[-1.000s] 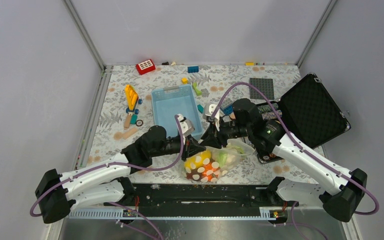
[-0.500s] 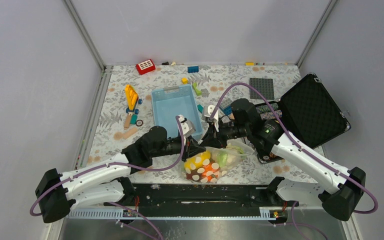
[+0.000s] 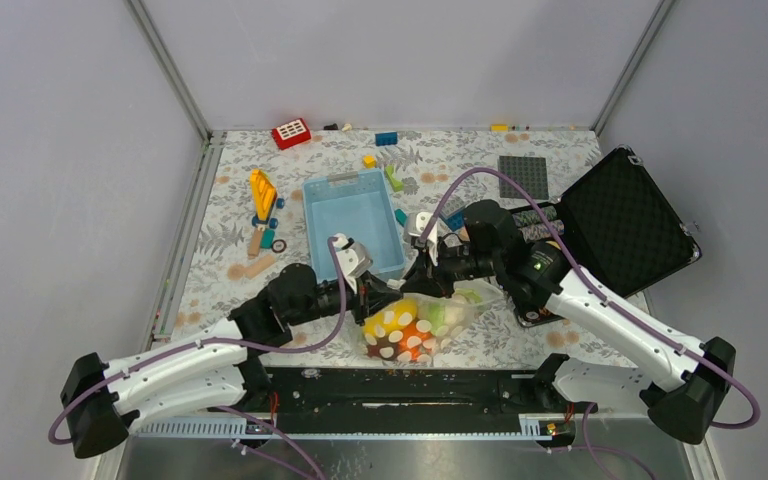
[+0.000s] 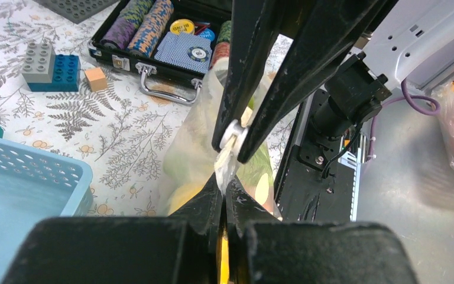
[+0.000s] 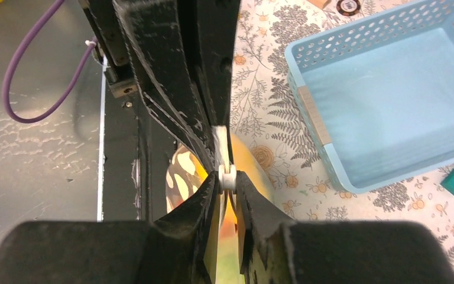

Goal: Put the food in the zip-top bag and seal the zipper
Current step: Zip the zipper food storage bag at the center of the board.

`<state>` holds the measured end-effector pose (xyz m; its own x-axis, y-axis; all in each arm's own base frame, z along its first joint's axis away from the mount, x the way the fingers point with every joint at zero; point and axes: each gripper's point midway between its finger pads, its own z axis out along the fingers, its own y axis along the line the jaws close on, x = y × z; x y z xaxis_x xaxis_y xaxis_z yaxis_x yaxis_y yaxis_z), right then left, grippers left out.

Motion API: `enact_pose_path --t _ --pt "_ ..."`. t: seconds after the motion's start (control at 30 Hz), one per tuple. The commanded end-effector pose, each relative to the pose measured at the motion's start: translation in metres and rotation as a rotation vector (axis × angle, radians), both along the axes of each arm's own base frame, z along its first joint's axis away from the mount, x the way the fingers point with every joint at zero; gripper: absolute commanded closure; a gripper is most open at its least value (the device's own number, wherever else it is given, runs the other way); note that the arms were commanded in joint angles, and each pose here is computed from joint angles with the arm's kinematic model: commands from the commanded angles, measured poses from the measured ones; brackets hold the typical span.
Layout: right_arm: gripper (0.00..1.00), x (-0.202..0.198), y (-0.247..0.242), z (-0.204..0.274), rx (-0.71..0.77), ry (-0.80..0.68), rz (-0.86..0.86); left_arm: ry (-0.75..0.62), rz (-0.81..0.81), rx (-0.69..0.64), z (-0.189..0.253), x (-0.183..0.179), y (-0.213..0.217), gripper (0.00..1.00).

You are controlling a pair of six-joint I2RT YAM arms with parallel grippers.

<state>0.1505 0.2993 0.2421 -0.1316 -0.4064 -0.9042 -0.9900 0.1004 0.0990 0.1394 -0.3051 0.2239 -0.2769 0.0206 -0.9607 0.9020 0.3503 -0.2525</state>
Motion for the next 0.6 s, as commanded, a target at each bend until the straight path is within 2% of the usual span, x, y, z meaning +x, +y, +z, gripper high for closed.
enact_pose_path --t 0.0,0.23,0.57 --pt "1.0 0.01 -0.015 -0.002 -0.055 -0.034 -0.085 -0.083 0.04 -0.145 0.041 0.005 0.005 1.0" --pt "1.0 0.012 -0.017 -0.008 -0.088 -0.021 -0.1 -0.086 0.064 -0.165 0.042 0.005 0.011 1.0" --pt "1.0 0.017 -0.031 -0.025 -0.165 -0.02 -0.16 -0.103 0.22 -0.153 0.036 0.022 0.036 1.0"
